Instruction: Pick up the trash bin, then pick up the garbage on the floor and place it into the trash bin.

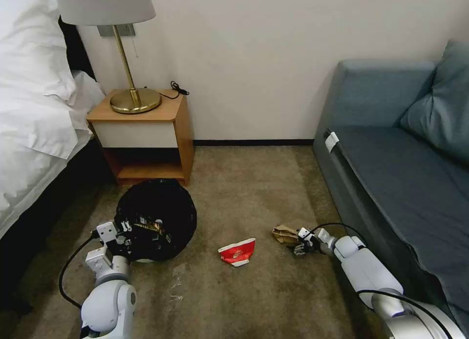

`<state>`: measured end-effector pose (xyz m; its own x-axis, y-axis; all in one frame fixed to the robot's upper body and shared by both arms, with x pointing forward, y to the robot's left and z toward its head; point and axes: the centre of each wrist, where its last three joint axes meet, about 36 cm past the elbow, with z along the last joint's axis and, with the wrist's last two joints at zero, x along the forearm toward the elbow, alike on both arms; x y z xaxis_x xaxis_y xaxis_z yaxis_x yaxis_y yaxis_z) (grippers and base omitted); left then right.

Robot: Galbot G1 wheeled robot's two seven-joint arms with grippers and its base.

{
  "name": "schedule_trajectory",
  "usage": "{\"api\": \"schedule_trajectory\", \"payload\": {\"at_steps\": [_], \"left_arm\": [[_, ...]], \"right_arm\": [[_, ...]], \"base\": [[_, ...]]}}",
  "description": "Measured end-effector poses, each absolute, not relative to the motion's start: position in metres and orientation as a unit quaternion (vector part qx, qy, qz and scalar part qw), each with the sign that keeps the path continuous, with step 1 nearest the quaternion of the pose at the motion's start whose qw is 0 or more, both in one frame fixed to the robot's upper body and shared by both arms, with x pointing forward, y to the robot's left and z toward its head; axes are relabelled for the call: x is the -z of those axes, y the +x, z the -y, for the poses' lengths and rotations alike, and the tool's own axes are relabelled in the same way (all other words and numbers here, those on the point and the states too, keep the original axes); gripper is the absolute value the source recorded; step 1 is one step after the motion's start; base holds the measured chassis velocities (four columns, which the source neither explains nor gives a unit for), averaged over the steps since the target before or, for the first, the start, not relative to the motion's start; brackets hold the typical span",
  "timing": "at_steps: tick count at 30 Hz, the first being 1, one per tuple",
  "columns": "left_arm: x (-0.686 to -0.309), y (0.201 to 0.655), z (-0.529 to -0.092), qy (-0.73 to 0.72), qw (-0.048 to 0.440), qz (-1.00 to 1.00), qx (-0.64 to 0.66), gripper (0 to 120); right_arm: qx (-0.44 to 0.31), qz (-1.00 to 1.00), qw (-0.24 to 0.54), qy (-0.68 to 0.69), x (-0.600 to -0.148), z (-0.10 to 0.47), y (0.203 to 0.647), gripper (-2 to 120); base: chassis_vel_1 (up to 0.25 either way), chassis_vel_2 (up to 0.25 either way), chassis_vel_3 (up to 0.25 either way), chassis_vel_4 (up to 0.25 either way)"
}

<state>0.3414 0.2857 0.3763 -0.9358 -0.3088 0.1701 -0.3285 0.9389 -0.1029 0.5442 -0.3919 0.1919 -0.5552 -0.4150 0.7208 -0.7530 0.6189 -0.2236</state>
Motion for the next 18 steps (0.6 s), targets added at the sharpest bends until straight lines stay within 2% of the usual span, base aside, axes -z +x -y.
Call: {"api": "schedule_trajectory", "payload": {"at_steps": [1, 3, 4, 7, 9, 10, 12, 13, 14, 16, 18], "left_arm": [[-0.3763, 0.3414, -0.2857, 0.162, 0.076, 0.982, -0.065, 6], [-0.3768, 0.3406, -0.287, 0.164, 0.076, 0.981, -0.064, 6], [-0.3768, 0.3406, -0.287, 0.164, 0.076, 0.981, -0.064, 6], [-0.3773, 0.34, -0.2891, 0.166, 0.075, 0.981, -0.064, 6], [-0.3773, 0.34, -0.2892, 0.166, 0.075, 0.981, -0.064, 6], [-0.3773, 0.34, -0.2893, 0.166, 0.075, 0.981, -0.064, 6], [-0.3773, 0.34, -0.2893, 0.166, 0.075, 0.981, -0.064, 6], [-0.377, 0.3401, -0.2891, 0.166, 0.075, 0.981, -0.065, 6], [-0.377, 0.3401, -0.2891, 0.166, 0.075, 0.981, -0.065, 6], [-0.3753, 0.3402, -0.2887, 0.166, 0.077, 0.981, -0.065, 6], [-0.3749, 0.3403, -0.2886, 0.165, 0.078, 0.981, -0.066, 6]], "right_arm": [[-0.265, 0.841, 0.319, 0.347, -0.1919, 0.3919, 0.5442, 72], [-0.261, 0.843, 0.317, 0.346, -0.1916, 0.3912, 0.5436, 61], [-0.261, 0.843, 0.317, 0.346, -0.1916, 0.3912, 0.5436, 61], [-0.261, 0.845, 0.313, 0.346, -0.1921, 0.3908, 0.5421, 44], [-0.261, 0.845, 0.312, 0.347, -0.1919, 0.3907, 0.5413, 44], [-0.261, 0.845, 0.311, 0.348, -0.191, 0.3901, 0.54, 34], [-0.261, 0.845, 0.311, 0.348, -0.1905, 0.39, 0.5393, 32], [-0.259, 0.846, 0.311, 0.348, -0.1895, 0.3899, 0.538, 23], [-0.259, 0.846, 0.311, 0.348, -0.1895, 0.3899, 0.538, 23], [-0.258, 0.846, 0.311, 0.347, -0.1881, 0.3903, 0.5362, 13], [-0.257, 0.847, 0.311, 0.346, -0.1879, 0.3907, 0.5358, 9]], "base": [[0.0, 0.0, 0.0, 0.0], [0.0, 0.0, 0.0, 0.0], [0.0, 0.0, 0.0, 0.0], [0.0, 0.0, 0.0, 0.0], [0.0, 0.0, 0.0, 0.0], [0.0, 0.0, 0.0, 0.0], [0.0, 0.0, 0.0, 0.0], [0.0, 0.0, 0.0, 0.0], [0.0, 0.0, 0.0, 0.0], [0.0, 0.0, 0.0, 0.0], [0.0, 0.0, 0.0, 0.0]]}}
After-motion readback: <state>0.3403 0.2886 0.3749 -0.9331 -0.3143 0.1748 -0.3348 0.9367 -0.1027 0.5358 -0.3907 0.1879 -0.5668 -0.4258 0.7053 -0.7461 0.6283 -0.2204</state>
